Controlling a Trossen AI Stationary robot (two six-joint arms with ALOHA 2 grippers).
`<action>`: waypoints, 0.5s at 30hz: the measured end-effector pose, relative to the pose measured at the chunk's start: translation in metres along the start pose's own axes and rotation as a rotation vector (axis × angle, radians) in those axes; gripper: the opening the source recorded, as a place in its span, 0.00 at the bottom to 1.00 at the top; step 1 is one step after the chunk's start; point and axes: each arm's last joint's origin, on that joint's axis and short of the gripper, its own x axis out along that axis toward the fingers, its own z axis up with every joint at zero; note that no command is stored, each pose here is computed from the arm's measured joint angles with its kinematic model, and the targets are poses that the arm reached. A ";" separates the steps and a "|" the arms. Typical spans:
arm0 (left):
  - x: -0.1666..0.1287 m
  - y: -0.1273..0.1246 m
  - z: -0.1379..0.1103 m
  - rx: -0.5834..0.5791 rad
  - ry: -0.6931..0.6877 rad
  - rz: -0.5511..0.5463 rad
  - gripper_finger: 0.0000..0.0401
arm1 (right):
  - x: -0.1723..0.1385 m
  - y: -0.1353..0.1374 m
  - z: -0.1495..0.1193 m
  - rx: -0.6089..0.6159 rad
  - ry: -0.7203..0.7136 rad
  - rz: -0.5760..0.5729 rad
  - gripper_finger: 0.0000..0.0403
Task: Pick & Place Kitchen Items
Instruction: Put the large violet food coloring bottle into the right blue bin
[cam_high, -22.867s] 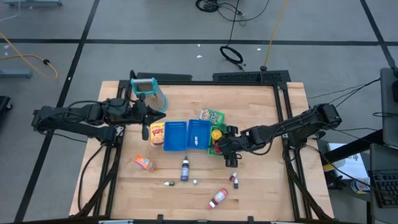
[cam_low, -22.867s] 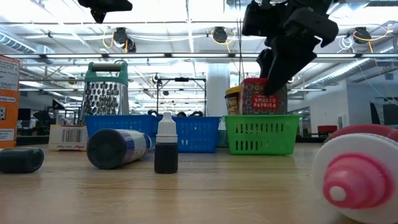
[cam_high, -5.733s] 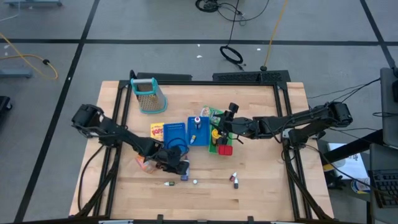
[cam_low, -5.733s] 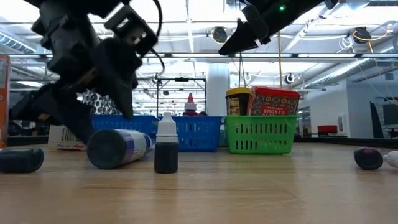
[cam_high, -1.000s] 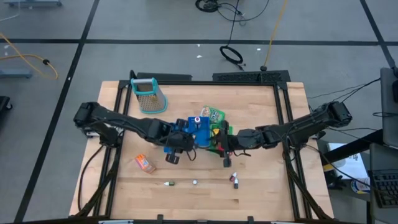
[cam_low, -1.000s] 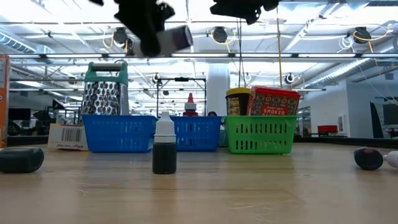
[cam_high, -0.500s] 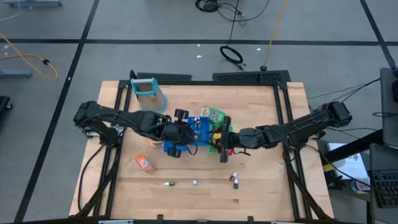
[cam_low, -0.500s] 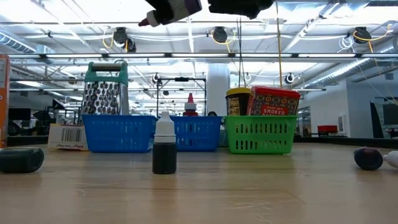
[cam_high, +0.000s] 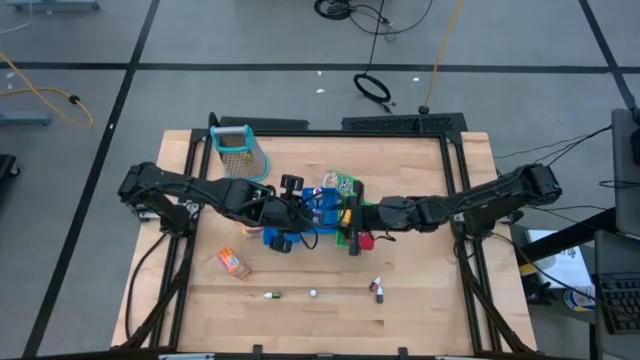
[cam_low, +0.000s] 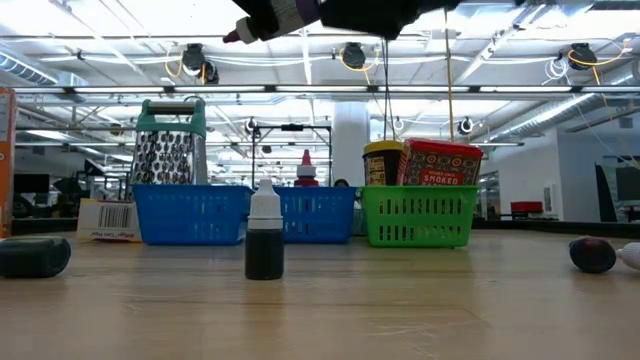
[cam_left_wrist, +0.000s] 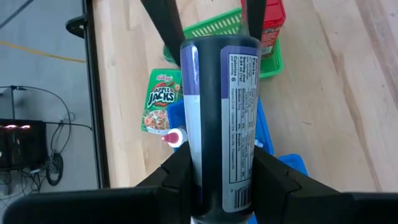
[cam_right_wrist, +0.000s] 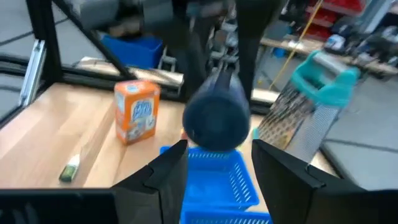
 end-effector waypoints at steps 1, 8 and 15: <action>0.000 0.000 0.000 0.002 -0.002 0.001 0.27 | 0.002 0.000 -0.002 0.002 -0.001 0.012 0.42; 0.000 0.000 0.000 -0.003 -0.004 0.002 0.27 | 0.018 0.001 -0.004 -0.033 0.018 -0.077 0.45; 0.000 0.000 0.000 -0.005 -0.005 0.004 0.27 | 0.016 -0.001 0.009 -0.041 -0.037 -0.052 0.51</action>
